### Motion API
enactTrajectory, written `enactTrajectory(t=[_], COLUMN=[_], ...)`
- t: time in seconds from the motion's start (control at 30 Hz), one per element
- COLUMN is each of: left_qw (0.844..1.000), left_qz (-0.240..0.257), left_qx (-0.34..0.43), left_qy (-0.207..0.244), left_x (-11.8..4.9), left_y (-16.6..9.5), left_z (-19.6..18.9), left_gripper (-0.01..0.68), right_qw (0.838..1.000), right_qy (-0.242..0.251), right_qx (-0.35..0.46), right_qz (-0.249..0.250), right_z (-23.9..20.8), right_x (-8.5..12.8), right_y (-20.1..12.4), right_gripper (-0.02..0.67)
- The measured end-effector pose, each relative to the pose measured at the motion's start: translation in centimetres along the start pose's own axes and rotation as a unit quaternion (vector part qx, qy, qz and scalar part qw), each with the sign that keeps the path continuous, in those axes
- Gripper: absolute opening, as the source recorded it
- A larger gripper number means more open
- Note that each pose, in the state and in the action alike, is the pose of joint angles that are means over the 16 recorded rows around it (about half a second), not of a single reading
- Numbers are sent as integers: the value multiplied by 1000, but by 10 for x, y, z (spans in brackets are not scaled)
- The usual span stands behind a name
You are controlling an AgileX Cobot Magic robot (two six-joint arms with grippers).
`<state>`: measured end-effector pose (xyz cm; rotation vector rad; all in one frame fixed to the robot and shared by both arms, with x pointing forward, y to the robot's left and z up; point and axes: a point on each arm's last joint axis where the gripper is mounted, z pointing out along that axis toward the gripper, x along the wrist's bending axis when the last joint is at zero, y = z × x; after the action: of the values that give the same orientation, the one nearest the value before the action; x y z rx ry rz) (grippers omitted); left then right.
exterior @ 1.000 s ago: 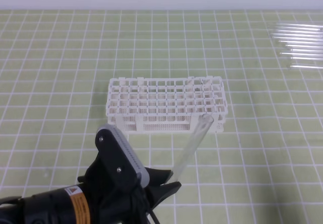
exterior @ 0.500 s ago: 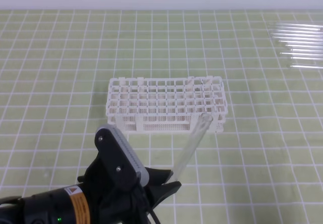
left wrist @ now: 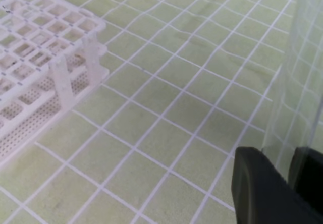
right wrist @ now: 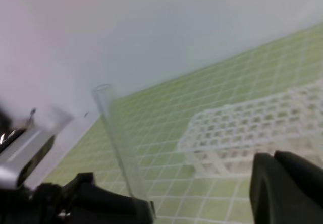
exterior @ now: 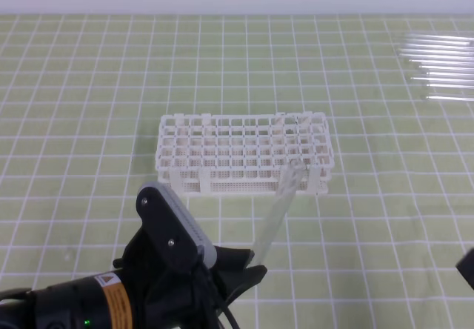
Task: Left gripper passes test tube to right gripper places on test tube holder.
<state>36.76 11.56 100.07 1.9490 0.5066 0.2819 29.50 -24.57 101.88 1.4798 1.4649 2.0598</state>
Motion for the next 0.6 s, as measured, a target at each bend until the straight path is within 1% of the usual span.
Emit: enactTrajectory(t=[0.1,0.2,0.3,0.6], left_qw=[1000,1000,1000,1000], left_qz=[0,1,0,-4], left_qx=[-1,-1,-3,-13], left_qy=[0,0,-2,-9], left_x=[0,0,0,-2], left_y=[0,0,1,2], left_z=[0,0,0,0], left_gripper=[22,27,16,16], right_qw=[999,996,991,971], right_qy=[19,50,83,180], right_qx=[25,52,74,119], right_qz=[-28,-52,-72,-104], right_z=[10,24,40,81], right_x=[5,10,12,7], right_y=[12,26,40,65], right_gripper=[-10,28,111,405])
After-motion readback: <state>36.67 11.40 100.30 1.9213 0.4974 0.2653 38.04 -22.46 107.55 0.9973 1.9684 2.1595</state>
